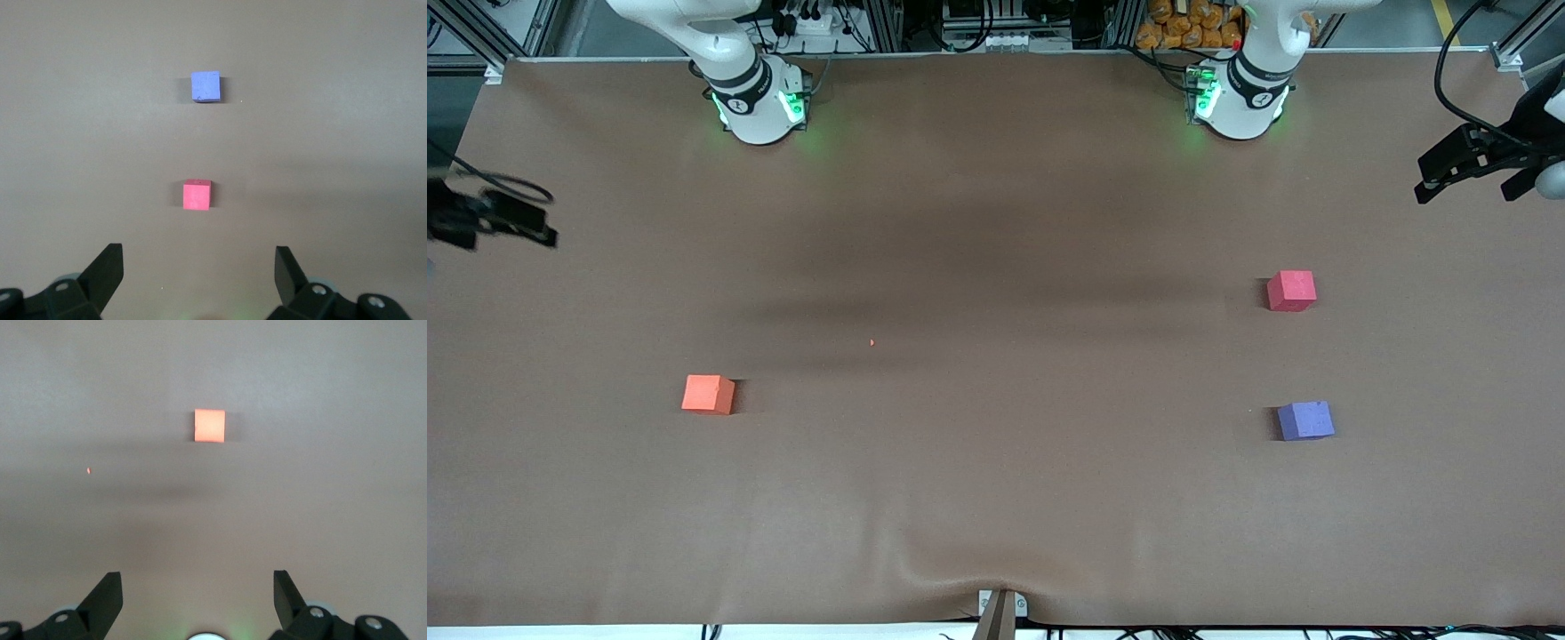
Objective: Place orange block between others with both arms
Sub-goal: 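Reach the right gripper out toward the orange cube, then lower the right gripper over the orange cube and close on it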
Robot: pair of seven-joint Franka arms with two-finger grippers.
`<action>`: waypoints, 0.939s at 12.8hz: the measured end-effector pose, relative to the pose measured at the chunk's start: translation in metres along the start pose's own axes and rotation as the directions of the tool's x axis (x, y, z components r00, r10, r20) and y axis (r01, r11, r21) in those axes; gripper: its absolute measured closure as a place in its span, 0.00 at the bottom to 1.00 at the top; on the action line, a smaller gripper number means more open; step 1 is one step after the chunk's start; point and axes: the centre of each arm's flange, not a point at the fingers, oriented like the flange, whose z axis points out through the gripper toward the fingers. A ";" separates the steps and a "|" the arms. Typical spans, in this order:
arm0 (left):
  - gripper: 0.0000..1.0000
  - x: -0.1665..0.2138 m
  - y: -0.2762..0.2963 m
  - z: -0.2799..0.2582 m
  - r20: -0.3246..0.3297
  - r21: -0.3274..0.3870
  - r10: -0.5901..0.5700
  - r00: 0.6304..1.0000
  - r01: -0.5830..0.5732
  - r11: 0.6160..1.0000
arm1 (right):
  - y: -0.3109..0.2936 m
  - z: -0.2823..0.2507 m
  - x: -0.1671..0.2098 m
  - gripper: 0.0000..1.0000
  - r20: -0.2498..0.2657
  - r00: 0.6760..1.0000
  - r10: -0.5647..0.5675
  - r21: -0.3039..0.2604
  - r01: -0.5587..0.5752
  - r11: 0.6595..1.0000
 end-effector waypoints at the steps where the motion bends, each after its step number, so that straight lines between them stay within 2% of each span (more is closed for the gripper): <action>1: 0.00 0.000 0.001 0.000 0.000 0.000 0.001 1.000 -0.001 1.000 | -0.003 0.023 0.018 0.00 0.002 1.000 -0.005 -0.005 0.005 1.000; 6: 0.00 0.001 0.001 0.000 0.000 0.000 0.002 1.000 -0.002 1.000 | -0.001 0.144 0.087 0.00 0.025 1.000 -0.001 -0.025 0.001 1.000; 9: 0.00 0.002 0.003 0.000 -0.010 -0.001 0.004 1.000 -0.004 1.000 | 0.005 0.211 0.106 0.00 0.038 0.999 0.007 -0.035 -0.005 0.999; 12: 0.00 0.003 0.003 0.001 -0.010 -0.001 0.006 1.000 -0.006 1.000 | 0.006 0.255 0.117 0.00 0.045 0.999 0.005 -0.042 -0.003 0.999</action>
